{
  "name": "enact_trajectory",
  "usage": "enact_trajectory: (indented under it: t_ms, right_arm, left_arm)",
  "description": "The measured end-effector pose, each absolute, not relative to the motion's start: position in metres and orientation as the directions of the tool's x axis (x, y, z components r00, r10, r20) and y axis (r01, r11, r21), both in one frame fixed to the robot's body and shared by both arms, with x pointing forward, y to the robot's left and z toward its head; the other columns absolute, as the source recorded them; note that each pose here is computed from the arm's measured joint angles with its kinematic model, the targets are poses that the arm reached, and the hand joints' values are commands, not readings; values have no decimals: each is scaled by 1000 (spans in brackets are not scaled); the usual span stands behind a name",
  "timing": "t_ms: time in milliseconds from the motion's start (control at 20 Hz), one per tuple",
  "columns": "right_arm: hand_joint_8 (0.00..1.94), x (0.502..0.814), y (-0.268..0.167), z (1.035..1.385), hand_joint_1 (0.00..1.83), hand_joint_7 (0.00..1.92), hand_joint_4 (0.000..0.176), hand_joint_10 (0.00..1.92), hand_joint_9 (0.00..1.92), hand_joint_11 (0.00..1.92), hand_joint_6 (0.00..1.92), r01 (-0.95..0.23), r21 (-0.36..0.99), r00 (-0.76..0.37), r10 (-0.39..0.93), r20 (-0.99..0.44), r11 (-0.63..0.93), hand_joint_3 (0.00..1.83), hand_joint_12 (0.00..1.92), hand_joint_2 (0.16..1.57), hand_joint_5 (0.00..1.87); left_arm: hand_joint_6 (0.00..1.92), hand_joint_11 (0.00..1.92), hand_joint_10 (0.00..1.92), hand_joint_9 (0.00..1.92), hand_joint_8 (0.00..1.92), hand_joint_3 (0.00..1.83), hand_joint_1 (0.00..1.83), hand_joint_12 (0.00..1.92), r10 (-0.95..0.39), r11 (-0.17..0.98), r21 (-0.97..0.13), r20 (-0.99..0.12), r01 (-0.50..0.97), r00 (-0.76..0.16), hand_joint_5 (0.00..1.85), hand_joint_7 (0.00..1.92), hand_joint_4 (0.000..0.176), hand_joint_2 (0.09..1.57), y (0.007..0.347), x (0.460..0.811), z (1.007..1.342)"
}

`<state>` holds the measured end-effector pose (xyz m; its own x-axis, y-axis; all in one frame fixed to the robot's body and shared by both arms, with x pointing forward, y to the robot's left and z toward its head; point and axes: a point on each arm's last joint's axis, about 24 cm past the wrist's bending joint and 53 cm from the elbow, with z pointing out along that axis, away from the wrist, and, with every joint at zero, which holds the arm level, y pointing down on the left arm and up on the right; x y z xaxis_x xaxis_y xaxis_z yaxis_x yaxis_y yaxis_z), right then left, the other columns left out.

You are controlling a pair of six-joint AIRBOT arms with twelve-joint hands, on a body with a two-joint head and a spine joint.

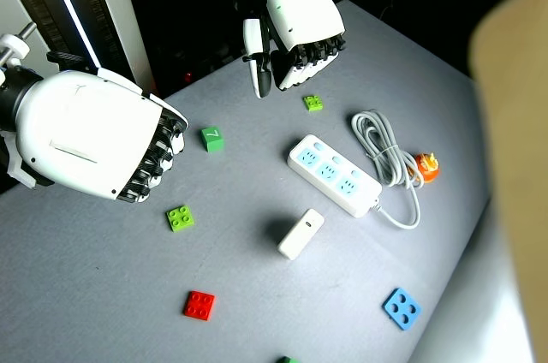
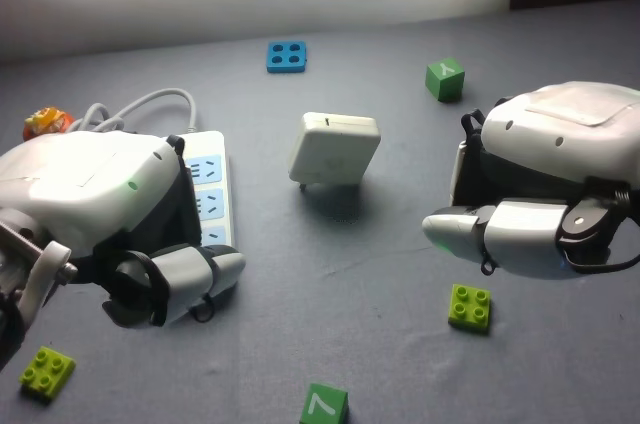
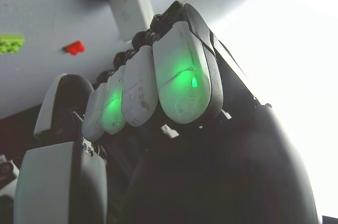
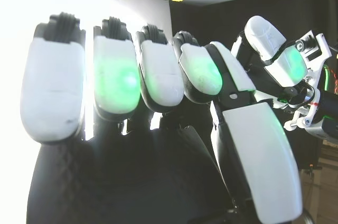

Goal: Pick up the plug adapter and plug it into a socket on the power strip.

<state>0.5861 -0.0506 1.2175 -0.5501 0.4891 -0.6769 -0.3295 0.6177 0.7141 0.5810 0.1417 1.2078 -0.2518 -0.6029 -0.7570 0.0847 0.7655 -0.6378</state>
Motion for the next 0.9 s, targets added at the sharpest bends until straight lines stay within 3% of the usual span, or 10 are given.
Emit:
enact_trajectory:
  t_ms: [50, 100, 350, 500, 650, 900]
  right_arm:
    - [57, 586, -51, 1217, 42, 182, 0, 95, 184, 5, 36, -329, 714, -550, 489, -677, 618, 132, 624, 1230, 144]
    - [8, 586, -51, 1218, 55, 190, 0, 21, 210, 0, 5, -334, 709, -548, 485, -682, 621, 13, 649, 1292, 158]
    - [2, 588, -52, 1218, 56, 190, 0, 1, 210, 0, 0, -327, 712, -543, 493, -680, 621, 0, 625, 1289, 145]
    - [2, 589, -53, 1219, 17, 95, 0, 1, 113, 0, 1, -324, 713, -539, 498, -680, 622, 0, 373, 1202, 85]
    - [0, 600, -58, 1226, 0, 7, 0, 0, 13, 0, 1, -320, 719, -521, 520, -677, 617, 0, 140, 1133, 17]
    - [0, 640, -56, 1234, 0, 0, 0, 0, 0, 20, 0, -326, 724, -503, 537, -677, 607, 0, 19, 1055, 0]
  left_arm:
    - [30, 0, 53, 59, 45, 118, 0, 321, -602, 766, -637, -757, 86, -254, 25, 57, 0, 1128, 141, 581, 1208]
    - [4, 0, 11, 71, 7, 17, 0, 285, -595, 771, -631, -762, 88, -256, 26, 71, 0, 1174, 141, 581, 1207]
    - [2, 0, 3, 50, 2, 3, 0, 193, -585, 774, -626, -764, 96, -273, 16, 60, 0, 1185, 139, 583, 1204]
    - [0, 0, 0, 3, 0, 0, 0, 20, -584, 770, -632, -754, 88, -300, 0, 5, 0, 1151, 137, 582, 1198]
    - [0, 0, 0, 0, 0, 0, 0, 0, -563, 770, -628, -751, 112, -345, 0, 0, 0, 1113, 129, 580, 1193]
    - [0, 0, 0, 0, 0, 0, 0, 0, -549, 777, -626, -728, 72, -410, 0, 0, 0, 1090, 129, 575, 1175]
